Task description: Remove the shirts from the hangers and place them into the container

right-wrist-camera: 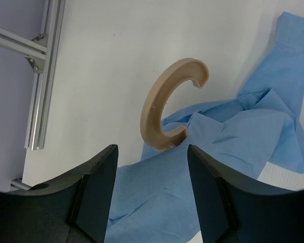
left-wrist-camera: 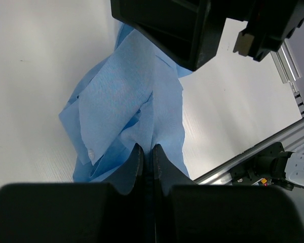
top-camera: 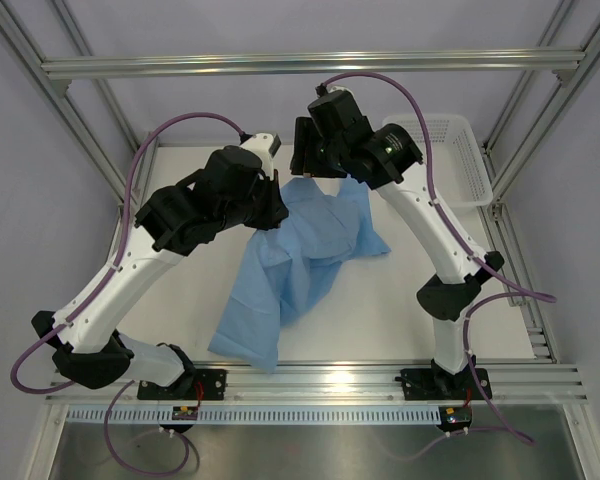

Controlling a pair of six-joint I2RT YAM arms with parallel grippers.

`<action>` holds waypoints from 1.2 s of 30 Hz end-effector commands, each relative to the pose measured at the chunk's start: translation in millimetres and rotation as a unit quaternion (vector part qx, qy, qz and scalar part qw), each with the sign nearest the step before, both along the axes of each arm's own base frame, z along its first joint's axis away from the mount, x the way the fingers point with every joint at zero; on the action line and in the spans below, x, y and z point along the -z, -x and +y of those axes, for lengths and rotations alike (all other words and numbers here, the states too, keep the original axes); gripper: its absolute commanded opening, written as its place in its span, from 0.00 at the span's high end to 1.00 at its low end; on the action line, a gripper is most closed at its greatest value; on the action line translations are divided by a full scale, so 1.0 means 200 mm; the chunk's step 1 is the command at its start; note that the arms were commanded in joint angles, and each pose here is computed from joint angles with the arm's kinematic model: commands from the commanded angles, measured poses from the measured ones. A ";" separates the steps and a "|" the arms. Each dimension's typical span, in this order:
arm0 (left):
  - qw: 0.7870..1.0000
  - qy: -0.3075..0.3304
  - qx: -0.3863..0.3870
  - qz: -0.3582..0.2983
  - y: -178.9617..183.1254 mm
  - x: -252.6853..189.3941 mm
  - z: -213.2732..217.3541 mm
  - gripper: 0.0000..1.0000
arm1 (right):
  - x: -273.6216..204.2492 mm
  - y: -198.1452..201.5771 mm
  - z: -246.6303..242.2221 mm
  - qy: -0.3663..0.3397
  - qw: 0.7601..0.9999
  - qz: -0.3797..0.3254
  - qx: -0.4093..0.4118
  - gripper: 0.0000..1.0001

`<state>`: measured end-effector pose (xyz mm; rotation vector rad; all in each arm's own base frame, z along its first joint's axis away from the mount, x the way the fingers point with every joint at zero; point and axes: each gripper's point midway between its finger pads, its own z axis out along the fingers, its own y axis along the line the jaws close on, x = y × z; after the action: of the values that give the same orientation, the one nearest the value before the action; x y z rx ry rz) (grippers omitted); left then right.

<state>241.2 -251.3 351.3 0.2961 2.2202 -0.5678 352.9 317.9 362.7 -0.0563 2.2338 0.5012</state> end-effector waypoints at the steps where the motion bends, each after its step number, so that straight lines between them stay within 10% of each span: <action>1: 0.999 0.045 0.011 -0.027 -0.01 -0.13 -0.06 1.00 | -0.08 0.00 0.05 -0.024 1.000 -0.017 -0.004 0.35; 32: 0.998 0.054 0.026 -0.022 0.02 -0.12 -0.09 1.00 | 0.05 -0.07 -0.02 0.044 0.998 -0.017 0.047 0.57; 36: 0.998 0.053 0.026 -0.021 0.01 -0.11 -0.09 1.00 | 0.05 -0.07 -0.02 0.043 0.998 -0.015 0.047 0.74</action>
<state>236.5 -258.8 349.9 0.3155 2.2278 -0.6125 367.9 313.9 340.2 -0.0273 2.2524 0.3434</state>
